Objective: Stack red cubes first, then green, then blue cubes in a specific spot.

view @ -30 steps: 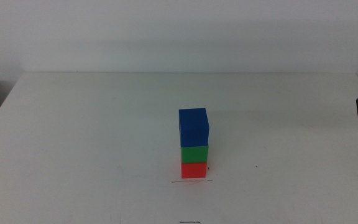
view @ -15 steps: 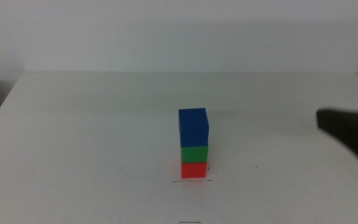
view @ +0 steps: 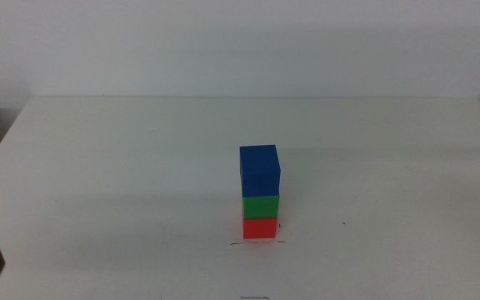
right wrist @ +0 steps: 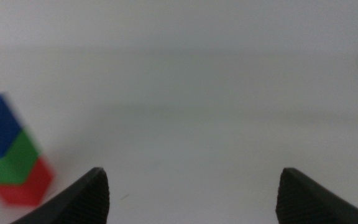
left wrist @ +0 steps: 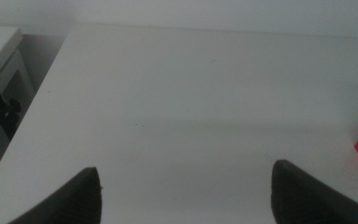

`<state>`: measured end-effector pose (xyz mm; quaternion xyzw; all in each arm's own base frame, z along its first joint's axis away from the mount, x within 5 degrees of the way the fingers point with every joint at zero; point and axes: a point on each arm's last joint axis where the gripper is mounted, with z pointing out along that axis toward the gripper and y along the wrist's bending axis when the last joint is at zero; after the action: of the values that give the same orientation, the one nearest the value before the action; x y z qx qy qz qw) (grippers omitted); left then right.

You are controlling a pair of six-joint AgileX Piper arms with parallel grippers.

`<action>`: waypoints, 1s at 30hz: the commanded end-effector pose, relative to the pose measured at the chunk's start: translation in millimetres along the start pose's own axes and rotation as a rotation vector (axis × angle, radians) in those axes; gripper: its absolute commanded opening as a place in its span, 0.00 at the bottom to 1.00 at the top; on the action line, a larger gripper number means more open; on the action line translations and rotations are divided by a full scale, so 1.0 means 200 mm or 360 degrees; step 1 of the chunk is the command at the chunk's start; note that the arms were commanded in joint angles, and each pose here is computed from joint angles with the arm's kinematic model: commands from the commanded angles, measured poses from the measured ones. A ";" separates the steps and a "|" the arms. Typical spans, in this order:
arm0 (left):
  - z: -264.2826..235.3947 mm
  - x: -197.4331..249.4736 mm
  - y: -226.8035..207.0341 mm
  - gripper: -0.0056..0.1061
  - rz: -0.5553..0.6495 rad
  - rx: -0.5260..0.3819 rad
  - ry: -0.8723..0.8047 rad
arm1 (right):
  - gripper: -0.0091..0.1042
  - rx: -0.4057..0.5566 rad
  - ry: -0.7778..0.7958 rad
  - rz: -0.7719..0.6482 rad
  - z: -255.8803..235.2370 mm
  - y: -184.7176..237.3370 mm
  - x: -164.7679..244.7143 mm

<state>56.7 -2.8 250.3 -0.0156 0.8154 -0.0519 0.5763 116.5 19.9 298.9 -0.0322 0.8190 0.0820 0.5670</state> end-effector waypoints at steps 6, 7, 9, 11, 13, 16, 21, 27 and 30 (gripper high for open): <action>0.00 0.12 0.01 0.89 -0.0025 0.0070 -0.0368 | 0.90 0.0124 -0.0413 -0.0197 -0.14 -0.04 0.14; 0.00 0.14 0.01 0.89 -0.0025 0.0073 -0.0380 | 0.90 0.0126 -0.0425 -0.0204 -0.15 -0.04 0.17; 0.01 0.17 0.01 0.89 -0.0025 0.0075 -0.0392 | 0.90 0.0125 -0.0441 -0.0204 -0.16 -0.05 0.23; 0.03 0.20 0.02 0.89 -0.0024 0.0071 -0.0367 | 0.90 0.0124 -0.0441 -0.0199 -0.16 -0.05 0.30; 0.03 0.21 0.02 0.89 -0.0024 0.0069 -0.0350 | 0.90 0.0124 -0.0442 -0.0199 -0.15 -0.06 0.35; 0.05 0.24 0.02 0.89 -0.0023 0.0073 -0.0360 | 0.90 0.0124 -0.0423 -0.0198 -0.13 -0.07 0.44; 0.08 0.28 0.02 0.89 -0.0021 0.0085 -0.0396 | 0.90 0.0163 -0.0448 -0.0176 -0.10 -0.08 0.54; 0.09 0.29 0.02 0.89 -0.0021 0.0082 -0.0378 | 0.90 0.0223 -0.0523 -0.0097 -0.11 -0.10 0.57; 0.09 0.29 0.02 0.89 -0.0021 0.0083 -0.0379 | 0.90 0.0227 -0.0564 -0.0100 -0.12 -0.10 0.56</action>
<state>54.7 -4.2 179.6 -0.0079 0.7754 -0.0633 0.6283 56.6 2.2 189.4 -0.0025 0.7411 0.0193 0.6711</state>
